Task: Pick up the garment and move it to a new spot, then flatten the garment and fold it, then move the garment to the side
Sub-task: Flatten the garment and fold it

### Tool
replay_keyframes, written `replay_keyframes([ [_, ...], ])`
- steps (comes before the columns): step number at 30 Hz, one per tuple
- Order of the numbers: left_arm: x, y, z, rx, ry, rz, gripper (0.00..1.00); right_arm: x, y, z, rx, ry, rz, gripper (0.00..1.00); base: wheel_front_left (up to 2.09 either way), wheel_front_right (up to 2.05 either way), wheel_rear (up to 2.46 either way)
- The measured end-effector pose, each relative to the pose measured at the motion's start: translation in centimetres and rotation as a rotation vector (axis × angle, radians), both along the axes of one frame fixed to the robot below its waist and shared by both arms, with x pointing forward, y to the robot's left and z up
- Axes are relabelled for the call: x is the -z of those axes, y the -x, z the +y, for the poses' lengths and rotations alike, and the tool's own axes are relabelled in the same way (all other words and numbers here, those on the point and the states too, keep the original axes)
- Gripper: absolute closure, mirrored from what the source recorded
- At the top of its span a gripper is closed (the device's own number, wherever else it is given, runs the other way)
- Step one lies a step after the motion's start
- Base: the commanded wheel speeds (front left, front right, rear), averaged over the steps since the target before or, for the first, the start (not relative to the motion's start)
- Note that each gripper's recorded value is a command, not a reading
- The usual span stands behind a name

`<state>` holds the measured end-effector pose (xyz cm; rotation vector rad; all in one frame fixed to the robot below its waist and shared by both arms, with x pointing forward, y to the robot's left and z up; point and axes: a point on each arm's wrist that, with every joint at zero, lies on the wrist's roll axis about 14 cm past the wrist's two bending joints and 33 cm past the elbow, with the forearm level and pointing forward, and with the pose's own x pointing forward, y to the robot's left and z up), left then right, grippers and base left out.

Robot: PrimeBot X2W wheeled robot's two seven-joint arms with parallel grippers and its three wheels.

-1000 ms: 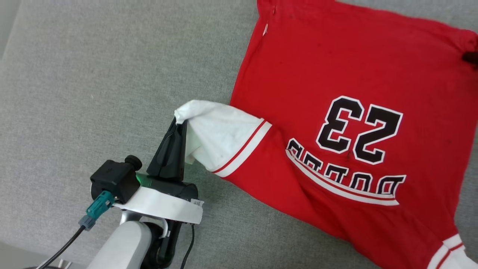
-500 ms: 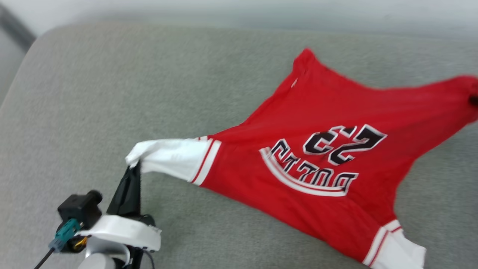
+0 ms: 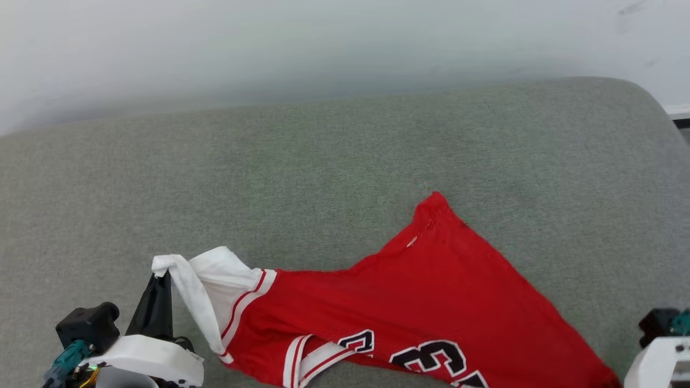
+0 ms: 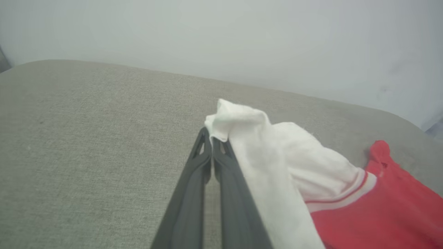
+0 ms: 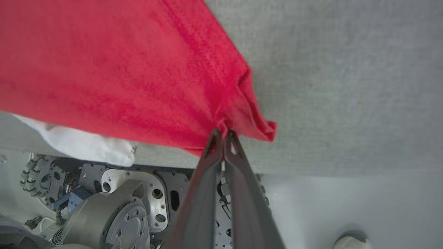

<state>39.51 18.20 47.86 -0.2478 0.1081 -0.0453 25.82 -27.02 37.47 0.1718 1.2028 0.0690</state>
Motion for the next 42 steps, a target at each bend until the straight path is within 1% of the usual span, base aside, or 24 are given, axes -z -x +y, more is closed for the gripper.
replay_keyframes([
  [2, -0.1, -0.2, -0.4, 0.017, -0.008, 0.004, 1.0, 1.1, 2.0, 0.9, 0.039, -0.039, 0.013, 1.0, 0.0, 0.0, 0.0],
  [3, -0.1, -0.3, -0.6, 0.024, -0.012, 0.004, 1.0, 1.3, 2.3, 1.2, 0.055, -0.046, -0.003, 0.84, 0.0, 0.0, 0.0],
  [4, -0.2, -0.5, -0.9, 0.033, -0.014, 0.006, 1.0, 1.2, 2.3, 1.3, 0.071, -0.048, -0.027, 0.23, 0.0, 0.0, 0.0],
  [5, -0.1, -0.5, -1.2, 0.041, -0.015, 0.009, 1.0, 1.1, 2.0, 1.3, 0.084, -0.049, -0.057, 0.0, 0.0, 0.0, 0.0],
  [7, 0.0, -0.7, -1.5, 0.051, -0.018, 0.018, 1.0, 0.2, 0.6, 0.6, 0.109, -0.015, -0.17, 0.0, 0.0, 0.0, 0.0],
  [8, 0.0, -0.7, -1.5, 0.051, -0.018, 0.018, 1.0, 0.2, 0.6, 0.6, 0.109, -0.015, -0.17, 0.0, 0.0, 0.0, 0.0],
  [9, 0.2, -0.8, -1.7, 0.06, -0.021, 0.027, 1.0, -1.1, -1.1, -0.1, 0.129, 0.018, -0.297, 0.0, 0.0, 0.0, 0.0],
  [10, 0.2, -0.8, -1.8, 0.063, -0.021, 0.029, 1.0, -2.0, -2.3, -0.5, 0.143, 0.032, -0.373, 0.0, 0.0, 0.0, 0.0],
  [13, 0.3, -1.0, -2.0, 0.071, -0.029, 0.037, 1.0, -4.8, -5.8, -0.9, 0.168, 0.055, -0.581, 0.0, 0.0, 0.0, 0.0],
  [15, 0.3, -1.2, -2.1, 0.075, -0.029, 0.035, 1.0, -6.0, -7.6, -0.7, 0.174, 0.05, -0.678, 0.0, 0.0, 0.0, 0.0],
  [17, 0.2, -1.5, -2.2, 0.081, -0.033, 0.03, 1.0, -6.8, -9.3, -0.4, 0.175, 0.037, -0.737, 0.0, 0.0, 0.0, 0.0],
  [20, 0.3, -2.0, -2.4, 0.089, -0.033, 0.025, 1.0, -7.1, -11.8, 0.9, 0.153, -0.007, -0.758, 0.0, 0.0, 0.0, 0.0],
  [23, 0.4, -2.6, -2.8, 0.099, -0.031, 0.021, 1.0, -7.0, -14.4, 2.4, 0.082, -0.039, -0.712, 0.0, 0.0, 0.0, 0.0],
  [26, 0.2, -3.6, -3.2, 0.11, -0.03, 0.003, 1.0, -6.4, -16.6, 4.5, -0.038, -0.055, -0.606, 0.0, 0.0, 0.0, 0.0],
  [27, 0.2, -3.6, -3.2, 0.11, -0.03, 0.003, 1.0, -6.4, -16.6, 4.5, -0.038, -0.055, -0.606, 0.0, 0.0, 0.0, 0.0],
  [28, 0.3, -4.2, -3.4, 0.115, -0.027, -0.001, 1.0, -6.1, -18.0, 5.6, -0.109, -0.057, -0.534, 0.0, 0.0, 0.0, 0.0],
  [31, 0.6, -4.8, -3.7, 0.121, -0.022, -0.007, 1.0, -4.9, -19.5, 7.2, -0.197, -0.058, -0.409, 0.0, 0.0, 0.0, 0.0],
  [32, 0.8, -5.1, -3.8, 0.123, -0.02, -0.008, 1.0, -4.8, -20.1, 7.9, -0.226, -0.059, -0.389, 0.0, 0.0, 0.0, 0.0],
  [33, 0.8, -5.1, -3.8, 0.123, -0.02, -0.008, 1.0, -4.8, -20.1, 7.9, -0.226, -0.059, -0.389, 0.0, 0.0, 0.0, 0.0],
  [34, 0.9, -5.3, -3.8, 0.124, -0.016, -0.009, 1.0, -4.5, -20.7, 8.5, -0.254, -0.062, -0.358, 0.0, 0.0, 0.0, 0.0],
  [35, 1.3, -5.7, -3.5, 0.119, -0.018, -0.008, 1.0, -3.8, -21.5, 10.1, -0.312, -0.069, -0.31, 0.0, 0.0, 0.0, 0.0],
  [36, 1.3, -5.7, -3.5, 0.119, -0.018, -0.008, 1.0, -3.8, -21.5, 10.1, -0.312, -0.069, -0.31, 0.0, 0.0, 0.0, 0.0],
  [40, 2.2, -6.0, -3.1, 0.102, -0.011, 0.002, 1.0, -0.8, -21.4, 12.5, -0.401, -0.081, -0.162, 0.0, 0.0, 0.0, 0.0],
  [42, 2.7, -6.1, -2.6, 0.091, -0.017, 0.01, 1.0, 0.0, -21.5, 13.2, -0.431, -0.088, -0.12, 0.0, 0.0, 0.0, 0.0],
])
